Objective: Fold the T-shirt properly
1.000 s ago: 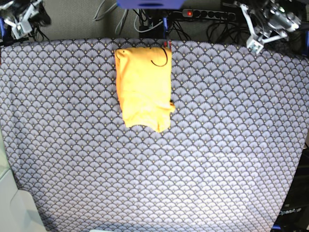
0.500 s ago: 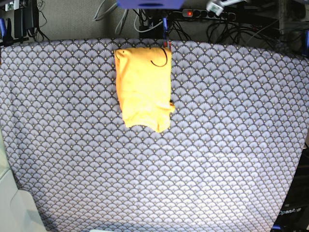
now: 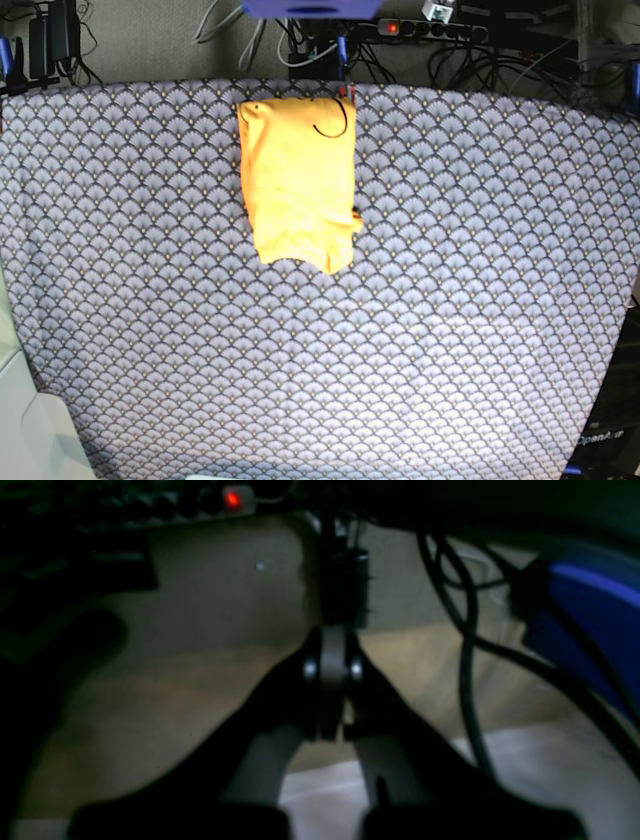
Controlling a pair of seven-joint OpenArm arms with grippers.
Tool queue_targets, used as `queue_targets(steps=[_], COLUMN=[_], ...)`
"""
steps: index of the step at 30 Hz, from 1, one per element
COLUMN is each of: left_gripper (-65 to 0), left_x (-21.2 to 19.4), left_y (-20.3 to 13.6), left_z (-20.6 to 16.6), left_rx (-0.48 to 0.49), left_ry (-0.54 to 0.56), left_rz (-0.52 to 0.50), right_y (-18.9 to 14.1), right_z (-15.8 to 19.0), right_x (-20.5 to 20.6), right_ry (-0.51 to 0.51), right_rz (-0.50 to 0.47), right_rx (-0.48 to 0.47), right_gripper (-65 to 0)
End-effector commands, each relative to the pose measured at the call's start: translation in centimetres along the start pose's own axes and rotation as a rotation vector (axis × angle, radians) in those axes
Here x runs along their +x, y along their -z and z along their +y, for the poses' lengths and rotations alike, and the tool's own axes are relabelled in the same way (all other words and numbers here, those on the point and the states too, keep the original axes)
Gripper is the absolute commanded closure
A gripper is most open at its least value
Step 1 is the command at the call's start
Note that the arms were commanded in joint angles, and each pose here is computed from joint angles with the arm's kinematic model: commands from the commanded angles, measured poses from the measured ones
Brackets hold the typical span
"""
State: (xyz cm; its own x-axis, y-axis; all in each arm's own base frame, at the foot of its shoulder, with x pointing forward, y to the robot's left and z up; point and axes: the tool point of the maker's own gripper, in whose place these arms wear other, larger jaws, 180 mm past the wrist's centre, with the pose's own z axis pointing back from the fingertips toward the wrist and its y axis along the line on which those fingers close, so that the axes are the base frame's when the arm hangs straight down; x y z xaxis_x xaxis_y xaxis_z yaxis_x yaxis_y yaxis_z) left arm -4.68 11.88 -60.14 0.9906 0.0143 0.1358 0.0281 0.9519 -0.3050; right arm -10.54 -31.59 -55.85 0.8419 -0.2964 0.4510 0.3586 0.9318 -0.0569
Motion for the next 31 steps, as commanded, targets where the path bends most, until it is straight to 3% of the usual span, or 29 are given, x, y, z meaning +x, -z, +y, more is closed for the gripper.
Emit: queue_targets(steps=[1,7,8,13,16,22,26,31], left_gripper=[0.0,0.0,0.0,0.0,0.0,0.0,0.0,0.0], left_x=[-1.2,-2.3,-2.5,-3.5,-0.8,1.0,3.1,4.1], left_y=[-0.1,2.5,2.7,4.2,4.6,3.6,3.8,4.0], left_z=[0.8,-1.3,-2.0,0.2,3.7,8.0,8.1,7.9], left_rx=[-0.003,-0.128,-0.152,0.038,0.203,0.486,0.525,0.528], left_ry=[-0.016,-0.136,-0.148,-0.102,-0.030,0.006,-0.034,-0.049], left_rz=[0.021,-0.029,-0.042,0.004,0.005,0.007,-0.031,-0.046], right_y=[-0.5,0.8,1.0,3.0,4.1,5.6,6.3,7.1], right_z=[0.3,9.7,10.2,10.4,10.6,9.7,9.3,10.7], right_x=[-1.3,-6.8,-7.3,-8.5,-8.2,-5.6,-3.6,-2.6], right_ry=[-0.010,0.009,-0.022,-0.282,-0.369,-0.487,-0.531,-0.514], right_rz=[0.029,0.218,0.238,0.308,0.335,0.265,0.215,0.191], right_rx=[0.020,0.285,0.292,0.187,0.125,-0.086,-0.177,-0.166], right_gripper=[0.0,0.0,0.0,0.0,0.0,0.0,0.0,0.0])
